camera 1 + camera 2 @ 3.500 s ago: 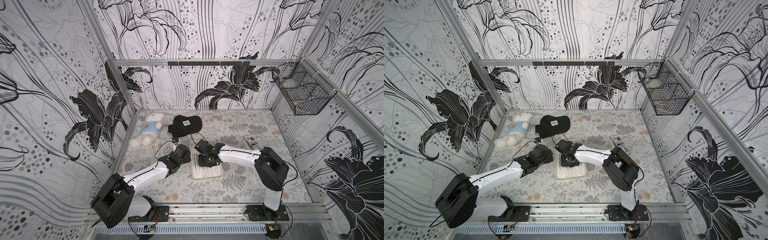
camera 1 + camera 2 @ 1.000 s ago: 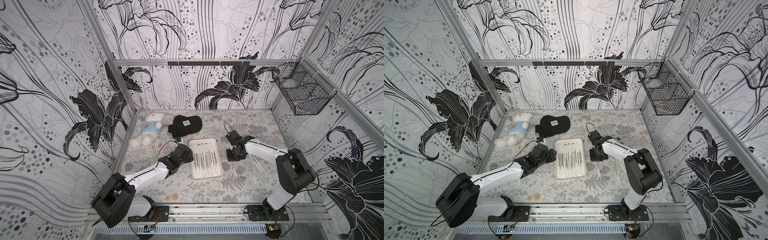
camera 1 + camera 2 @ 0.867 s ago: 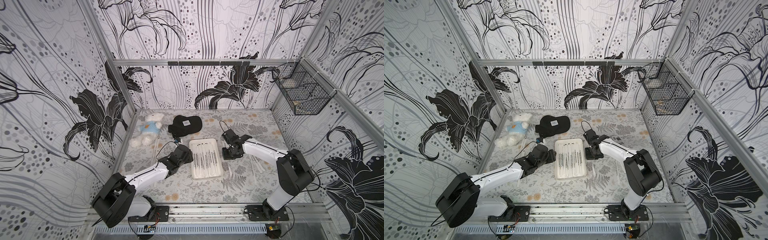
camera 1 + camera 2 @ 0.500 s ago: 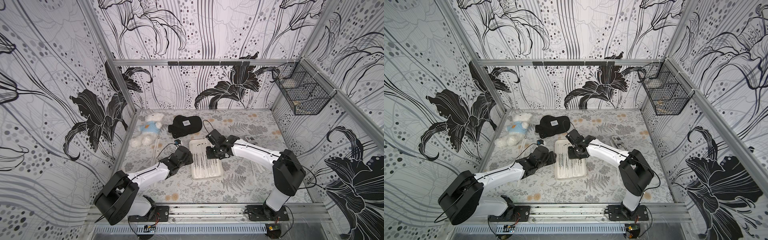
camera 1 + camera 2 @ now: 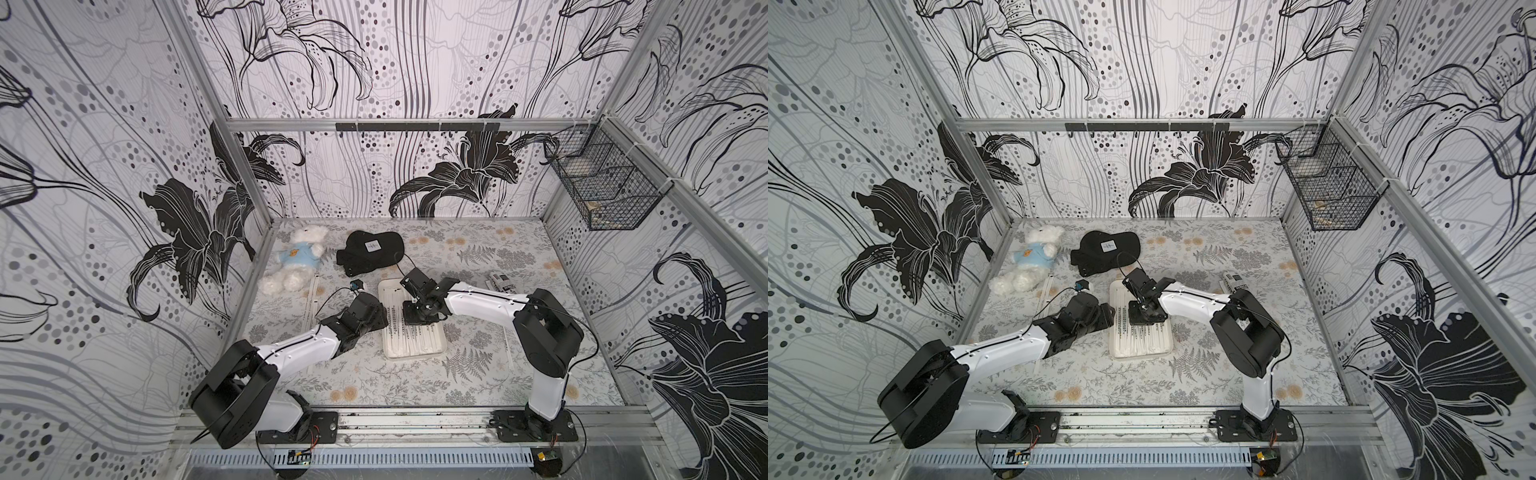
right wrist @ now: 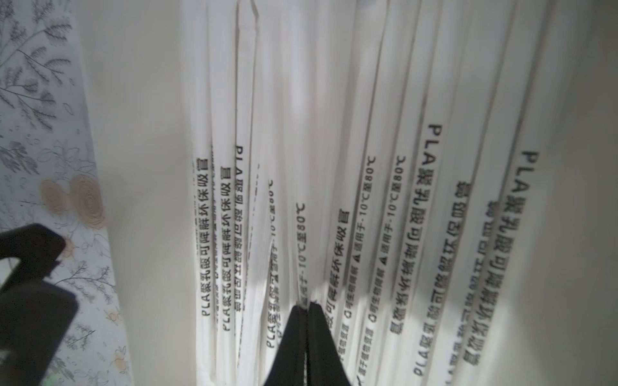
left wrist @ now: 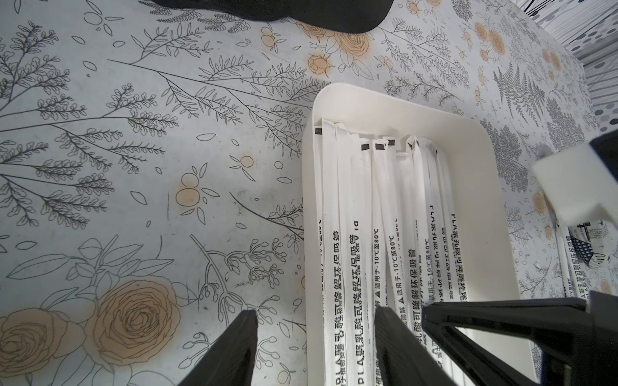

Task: Put the straws into the storage box
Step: Place the straw in the storage box, then pick up the straw from the center of the board, then place the straw in the storage box.

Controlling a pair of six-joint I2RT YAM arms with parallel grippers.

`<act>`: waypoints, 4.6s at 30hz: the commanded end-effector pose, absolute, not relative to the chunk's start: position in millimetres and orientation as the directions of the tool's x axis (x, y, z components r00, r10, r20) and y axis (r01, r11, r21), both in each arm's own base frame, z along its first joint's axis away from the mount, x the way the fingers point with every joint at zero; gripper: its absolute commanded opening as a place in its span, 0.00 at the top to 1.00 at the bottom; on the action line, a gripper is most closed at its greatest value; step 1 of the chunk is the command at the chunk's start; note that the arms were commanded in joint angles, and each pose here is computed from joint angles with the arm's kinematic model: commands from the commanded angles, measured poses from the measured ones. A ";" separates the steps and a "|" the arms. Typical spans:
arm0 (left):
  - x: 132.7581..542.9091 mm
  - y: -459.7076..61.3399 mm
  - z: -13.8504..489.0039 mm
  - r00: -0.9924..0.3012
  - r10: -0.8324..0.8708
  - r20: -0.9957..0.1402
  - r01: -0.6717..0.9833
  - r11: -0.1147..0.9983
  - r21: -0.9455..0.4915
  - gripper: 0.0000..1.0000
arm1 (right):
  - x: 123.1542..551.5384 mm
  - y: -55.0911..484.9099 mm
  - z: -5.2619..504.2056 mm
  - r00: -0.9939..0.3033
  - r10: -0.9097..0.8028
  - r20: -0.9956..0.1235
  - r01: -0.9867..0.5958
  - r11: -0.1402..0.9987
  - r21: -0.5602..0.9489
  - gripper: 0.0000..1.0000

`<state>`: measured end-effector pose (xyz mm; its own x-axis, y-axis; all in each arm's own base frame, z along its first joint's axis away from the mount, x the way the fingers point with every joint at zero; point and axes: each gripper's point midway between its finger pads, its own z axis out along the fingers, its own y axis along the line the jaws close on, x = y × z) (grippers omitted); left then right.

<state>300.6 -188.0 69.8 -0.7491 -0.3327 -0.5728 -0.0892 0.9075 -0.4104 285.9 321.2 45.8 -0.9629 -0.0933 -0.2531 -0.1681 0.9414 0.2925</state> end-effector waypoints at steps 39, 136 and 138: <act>298.1 -237.8 84.3 -0.755 -0.173 -0.633 0.064 0.941 -0.333 0.31 | 282.0 34.6 40.4 -0.904 0.304 -0.300 0.326 0.945 -0.023 0.68; 300.0 -205.2 92.9 -0.730 -0.254 -0.635 0.003 0.927 -0.375 0.31 | 330.6 137.9 73.8 -0.943 0.002 -0.334 -0.068 0.978 0.199 0.55; 301.1 -209.0 93.5 -0.731 -0.258 -0.632 0.011 0.921 -0.388 0.31 | 338.3 125.8 67.2 -0.942 0.039 -0.334 -0.031 0.979 0.203 0.50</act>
